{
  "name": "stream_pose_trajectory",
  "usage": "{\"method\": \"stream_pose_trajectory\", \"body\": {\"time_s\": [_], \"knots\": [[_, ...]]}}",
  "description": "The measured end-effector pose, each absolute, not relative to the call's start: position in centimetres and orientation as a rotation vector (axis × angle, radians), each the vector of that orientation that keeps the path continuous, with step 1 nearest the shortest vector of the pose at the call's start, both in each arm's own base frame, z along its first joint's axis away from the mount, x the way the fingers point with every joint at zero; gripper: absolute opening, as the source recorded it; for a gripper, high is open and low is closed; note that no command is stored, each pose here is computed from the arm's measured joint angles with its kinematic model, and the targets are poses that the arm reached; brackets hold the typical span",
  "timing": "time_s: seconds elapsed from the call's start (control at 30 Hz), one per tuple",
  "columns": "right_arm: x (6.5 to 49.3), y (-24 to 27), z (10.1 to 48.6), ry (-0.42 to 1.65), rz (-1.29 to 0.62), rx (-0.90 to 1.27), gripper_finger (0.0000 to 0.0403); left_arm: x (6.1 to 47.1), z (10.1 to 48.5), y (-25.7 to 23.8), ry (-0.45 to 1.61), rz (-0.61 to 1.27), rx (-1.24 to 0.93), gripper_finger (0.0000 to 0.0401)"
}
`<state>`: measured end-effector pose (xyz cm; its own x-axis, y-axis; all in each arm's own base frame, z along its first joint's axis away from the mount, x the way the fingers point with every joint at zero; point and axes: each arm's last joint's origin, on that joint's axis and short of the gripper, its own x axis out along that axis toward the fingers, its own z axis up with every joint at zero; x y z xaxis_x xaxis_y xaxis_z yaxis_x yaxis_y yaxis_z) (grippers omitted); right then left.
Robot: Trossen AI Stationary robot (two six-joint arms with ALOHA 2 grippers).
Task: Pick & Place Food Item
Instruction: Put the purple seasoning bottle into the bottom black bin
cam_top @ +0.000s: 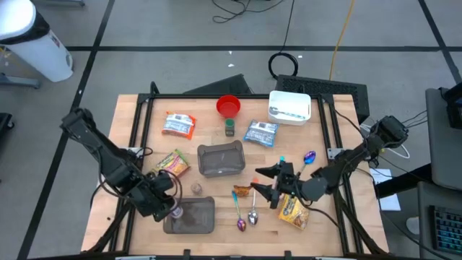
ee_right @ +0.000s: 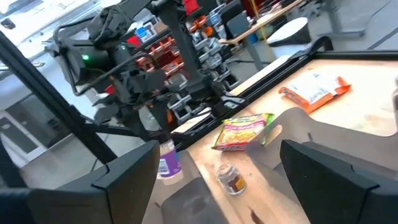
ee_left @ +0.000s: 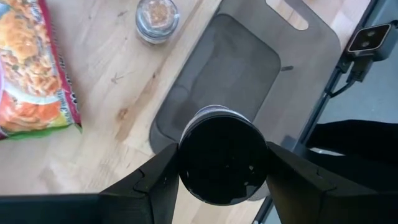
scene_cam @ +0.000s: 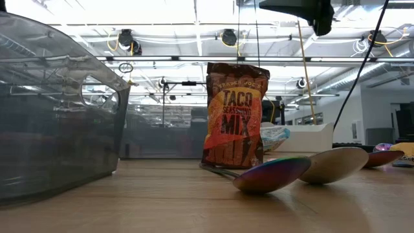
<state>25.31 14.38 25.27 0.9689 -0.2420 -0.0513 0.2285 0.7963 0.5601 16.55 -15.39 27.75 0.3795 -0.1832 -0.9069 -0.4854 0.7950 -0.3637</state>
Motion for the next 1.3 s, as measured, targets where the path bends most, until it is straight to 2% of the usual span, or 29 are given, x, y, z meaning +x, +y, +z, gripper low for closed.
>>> {"method": "stream_pose_trajectory", "body": {"time_s": [0.2, 0.7, 1.3], "knots": [[25.5, 14.0, 25.1, -0.017, -0.268, 0.606, 0.0325, 17.7, 27.2, -16.0, 1.181, 0.216, -0.663, 0.0208], [25.5, 14.0, 24.9, 0.007, -0.253, 0.593, 0.0325, 20.0, 27.4, -17.0, 1.283, 0.298, -0.483, 0.0208], [25.5, 14.0, 24.9, 0.008, -0.252, 0.592, 0.0325, 20.1, 26.4, -17.7, 1.301, 0.326, -0.451, 0.0208]]}}
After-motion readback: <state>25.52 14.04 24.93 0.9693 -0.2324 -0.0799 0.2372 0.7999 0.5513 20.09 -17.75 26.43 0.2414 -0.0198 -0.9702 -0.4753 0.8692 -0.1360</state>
